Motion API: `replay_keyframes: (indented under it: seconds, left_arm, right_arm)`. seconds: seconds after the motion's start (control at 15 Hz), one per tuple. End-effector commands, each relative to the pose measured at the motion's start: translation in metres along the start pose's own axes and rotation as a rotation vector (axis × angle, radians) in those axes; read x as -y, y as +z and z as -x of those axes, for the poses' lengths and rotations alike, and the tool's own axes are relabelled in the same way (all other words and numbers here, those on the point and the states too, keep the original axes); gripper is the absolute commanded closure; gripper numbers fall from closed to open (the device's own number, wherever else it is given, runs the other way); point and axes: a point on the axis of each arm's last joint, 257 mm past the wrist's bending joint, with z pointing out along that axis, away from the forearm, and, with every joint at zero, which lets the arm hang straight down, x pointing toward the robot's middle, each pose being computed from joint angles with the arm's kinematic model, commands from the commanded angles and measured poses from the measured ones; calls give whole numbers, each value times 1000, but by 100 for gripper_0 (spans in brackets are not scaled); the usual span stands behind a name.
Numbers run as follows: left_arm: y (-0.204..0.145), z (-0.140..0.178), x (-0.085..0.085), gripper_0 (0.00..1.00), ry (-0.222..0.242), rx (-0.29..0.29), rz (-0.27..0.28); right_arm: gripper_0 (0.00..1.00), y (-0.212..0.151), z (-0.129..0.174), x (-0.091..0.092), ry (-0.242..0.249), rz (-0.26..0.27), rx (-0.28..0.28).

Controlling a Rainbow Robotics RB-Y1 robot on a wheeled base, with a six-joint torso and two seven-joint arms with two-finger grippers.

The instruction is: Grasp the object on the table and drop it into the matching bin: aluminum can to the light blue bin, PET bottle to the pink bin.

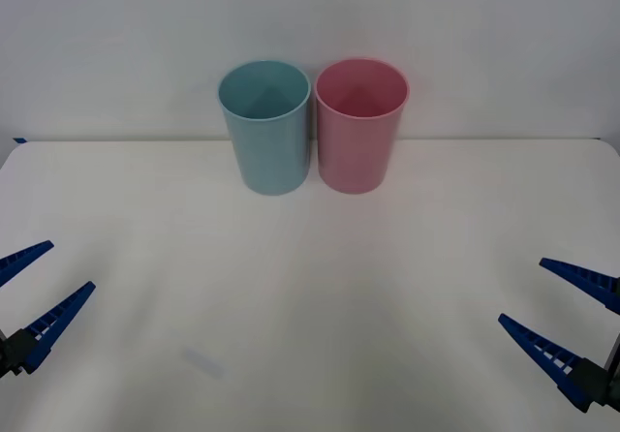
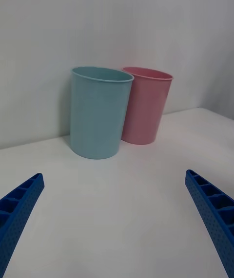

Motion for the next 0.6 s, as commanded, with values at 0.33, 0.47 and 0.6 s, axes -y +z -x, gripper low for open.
replay_keyframes:
  seconds: [0.33,0.47,0.6]
  left_arm:
    - [0,0,0,0,0,0,0]
    - [0,0,0,0,0,0,0]
    - [0,0,0,0,0,0,0]
  right_arm:
    - [0,-16,-4,1,6,-17,-16]
    - [0,-20,-8,4,12,-31,-24]
    - [0,-20,-8,4,12,-31,-24]
